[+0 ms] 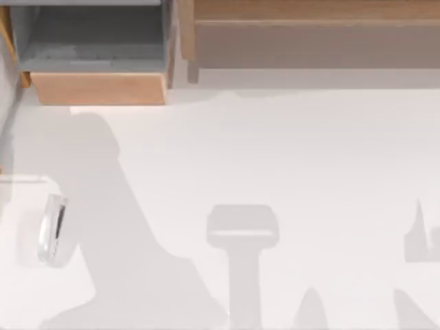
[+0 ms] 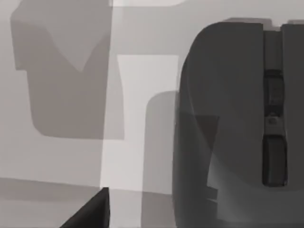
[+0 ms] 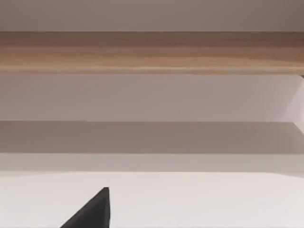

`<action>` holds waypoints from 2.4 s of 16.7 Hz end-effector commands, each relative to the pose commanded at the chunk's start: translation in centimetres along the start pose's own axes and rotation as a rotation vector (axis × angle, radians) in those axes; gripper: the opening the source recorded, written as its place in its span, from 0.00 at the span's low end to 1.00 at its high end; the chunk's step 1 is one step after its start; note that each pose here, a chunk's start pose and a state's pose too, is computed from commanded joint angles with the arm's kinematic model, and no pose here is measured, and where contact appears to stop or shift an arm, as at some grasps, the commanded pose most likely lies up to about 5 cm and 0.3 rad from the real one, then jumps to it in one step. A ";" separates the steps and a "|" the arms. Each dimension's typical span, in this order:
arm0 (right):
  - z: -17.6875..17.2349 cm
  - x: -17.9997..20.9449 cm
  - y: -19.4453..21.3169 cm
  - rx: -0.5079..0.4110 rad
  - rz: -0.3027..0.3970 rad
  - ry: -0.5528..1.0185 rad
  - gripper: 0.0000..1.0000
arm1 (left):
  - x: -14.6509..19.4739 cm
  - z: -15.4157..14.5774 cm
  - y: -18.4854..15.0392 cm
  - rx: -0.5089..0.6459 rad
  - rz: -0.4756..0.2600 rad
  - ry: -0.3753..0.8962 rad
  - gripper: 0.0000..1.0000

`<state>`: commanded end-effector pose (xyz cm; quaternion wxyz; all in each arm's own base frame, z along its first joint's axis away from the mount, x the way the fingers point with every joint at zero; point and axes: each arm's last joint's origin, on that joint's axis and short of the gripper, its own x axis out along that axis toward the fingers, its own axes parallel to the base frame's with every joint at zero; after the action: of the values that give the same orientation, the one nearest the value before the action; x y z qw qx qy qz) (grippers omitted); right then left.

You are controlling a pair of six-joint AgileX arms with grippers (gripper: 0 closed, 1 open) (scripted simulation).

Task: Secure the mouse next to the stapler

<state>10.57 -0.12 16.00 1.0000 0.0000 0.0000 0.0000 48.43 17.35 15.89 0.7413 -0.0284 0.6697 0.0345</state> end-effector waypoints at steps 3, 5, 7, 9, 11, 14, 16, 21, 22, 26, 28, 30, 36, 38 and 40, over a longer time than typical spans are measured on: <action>0.0 0.0 0.0 0.000 0.000 0.000 1.00 | 0.3 0.0 0.1 0.002 -0.001 -0.001 1.00; 0.0 0.0 0.0 0.000 0.000 0.000 1.00 | 0.7 0.0 0.1 0.002 -0.001 -0.001 1.00; 0.0 0.0 0.0 0.000 0.000 0.000 1.00 | 1.0 0.0 0.1 0.002 -0.001 -0.001 1.00; 0.0 0.0 0.0 0.000 0.000 0.000 1.00 | 1.2 0.0 0.1 0.001 0.000 -0.002 1.00; 0.0 0.0 0.0 0.000 0.000 0.000 1.00 | 1.3 -0.1 0.1 0.001 0.001 -0.004 1.00; 0.0 0.0 0.0 0.000 0.000 0.000 1.00 | 1.7 0.0 0.0 0.001 0.001 -0.009 1.00; 0.0 0.0 0.0 0.000 0.000 0.000 1.00 | 2.2 0.1 -0.1 0.002 0.002 -0.012 1.00; 0.0 0.0 0.0 0.000 0.000 0.000 1.00 | 2.9 0.1 -0.3 0.005 -0.001 -0.003 1.00; 0.0 0.0 0.0 0.000 0.000 0.000 1.00 | 2.9 0.1 -0.3 0.005 -0.001 -0.003 0.92; 0.0 0.0 0.0 0.000 0.000 0.000 1.00 | 2.9 0.1 -0.3 0.005 -0.001 -0.003 0.62; 0.0 0.0 0.0 0.000 0.000 0.000 1.00 | 2.9 0.1 -0.3 0.005 -0.001 -0.003 0.47; 0.0 0.0 0.0 0.000 0.000 0.000 1.00 | 2.9 0.1 -0.3 0.005 -0.001 -0.003 0.32; 0.0 0.0 0.0 0.000 0.000 0.000 1.00 | 2.9 0.1 -0.3 0.005 -0.001 -0.003 0.00; 0.0 0.0 0.0 0.000 0.000 0.000 1.00 | 2.9 0.1 -0.3 0.005 -0.001 -0.003 0.00; 0.0 0.0 0.0 0.000 0.000 0.000 1.00 | 2.9 0.1 -0.3 0.005 -0.001 -0.003 0.00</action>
<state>10.57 -0.12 16.00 1.0000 0.0000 0.0000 0.0000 48.85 17.12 13.01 0.7424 -0.0270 0.6687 0.0328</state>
